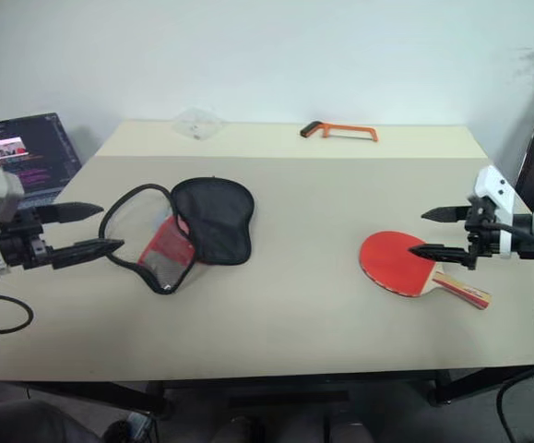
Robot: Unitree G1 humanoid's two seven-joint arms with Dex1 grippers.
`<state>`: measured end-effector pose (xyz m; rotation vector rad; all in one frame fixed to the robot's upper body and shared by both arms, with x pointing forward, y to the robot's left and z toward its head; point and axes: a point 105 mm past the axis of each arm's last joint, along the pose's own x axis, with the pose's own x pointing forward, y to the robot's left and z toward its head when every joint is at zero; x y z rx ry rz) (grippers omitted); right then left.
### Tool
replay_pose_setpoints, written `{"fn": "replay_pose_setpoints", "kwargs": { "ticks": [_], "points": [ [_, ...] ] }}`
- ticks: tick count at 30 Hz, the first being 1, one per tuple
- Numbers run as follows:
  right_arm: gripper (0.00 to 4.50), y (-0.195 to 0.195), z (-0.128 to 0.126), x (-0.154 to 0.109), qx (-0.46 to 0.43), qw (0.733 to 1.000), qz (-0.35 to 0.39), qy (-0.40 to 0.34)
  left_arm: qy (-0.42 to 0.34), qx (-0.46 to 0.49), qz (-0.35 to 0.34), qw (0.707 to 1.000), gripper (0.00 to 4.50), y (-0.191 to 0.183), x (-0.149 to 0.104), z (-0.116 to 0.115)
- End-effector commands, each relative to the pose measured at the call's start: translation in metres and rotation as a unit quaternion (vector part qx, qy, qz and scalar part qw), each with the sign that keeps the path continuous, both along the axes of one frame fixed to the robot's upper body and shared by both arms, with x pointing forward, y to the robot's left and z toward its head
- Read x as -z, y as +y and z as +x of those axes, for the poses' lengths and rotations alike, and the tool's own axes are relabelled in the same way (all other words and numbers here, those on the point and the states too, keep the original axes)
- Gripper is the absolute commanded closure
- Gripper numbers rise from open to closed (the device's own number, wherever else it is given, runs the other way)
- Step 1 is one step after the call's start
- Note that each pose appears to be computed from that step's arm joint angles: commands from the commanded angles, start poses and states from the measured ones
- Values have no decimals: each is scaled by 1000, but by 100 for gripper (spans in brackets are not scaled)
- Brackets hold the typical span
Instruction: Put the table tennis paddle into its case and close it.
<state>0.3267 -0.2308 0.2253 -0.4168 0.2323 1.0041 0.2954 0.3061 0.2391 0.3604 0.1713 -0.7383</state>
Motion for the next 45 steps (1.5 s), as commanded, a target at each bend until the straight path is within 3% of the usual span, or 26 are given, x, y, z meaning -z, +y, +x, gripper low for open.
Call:
{"fn": "replay_pose_setpoints", "kwargs": {
  "ticks": [1, 6, 10, 17, 26, 35, 39, 45],
  "points": [
    [2, 10, 1, -16, -18, 999, 6, -33, -26, -27, 10, 999, 0, 11, -17, 0],
    [2, 14, 4, -20, -25, 999, 7, -43, -34, -61, 12, 997, 0, 20, -17, 3],
    [2, 15, 9, -25, -26, 998, 7, -54, -31, -155, -11, 987, 0, 47, -2, 5],
    [2, 21, 17, -19, -30, 998, 8, -54, 13, -379, -41, 924, 0, 87, 49, 11],
    [2, 34, 23, -17, -56, 997, 10, -48, 21, -453, -127, 882, 0, 65, 63, 39],
    [2, 36, 26, -17, -61, 997, 1, -49, 49, -507, -167, 844, 0, 49, 98, 52],
    [2, 38, 26, -18, -64, 997, 1, -50, 65, -495, -189, 846, 0, 31, 108, 64],
    [2, 40, 26, -20, -64, 996, 3, -54, 90, -515, -211, 826, 0, 14, 123, 80]
  ]
}}
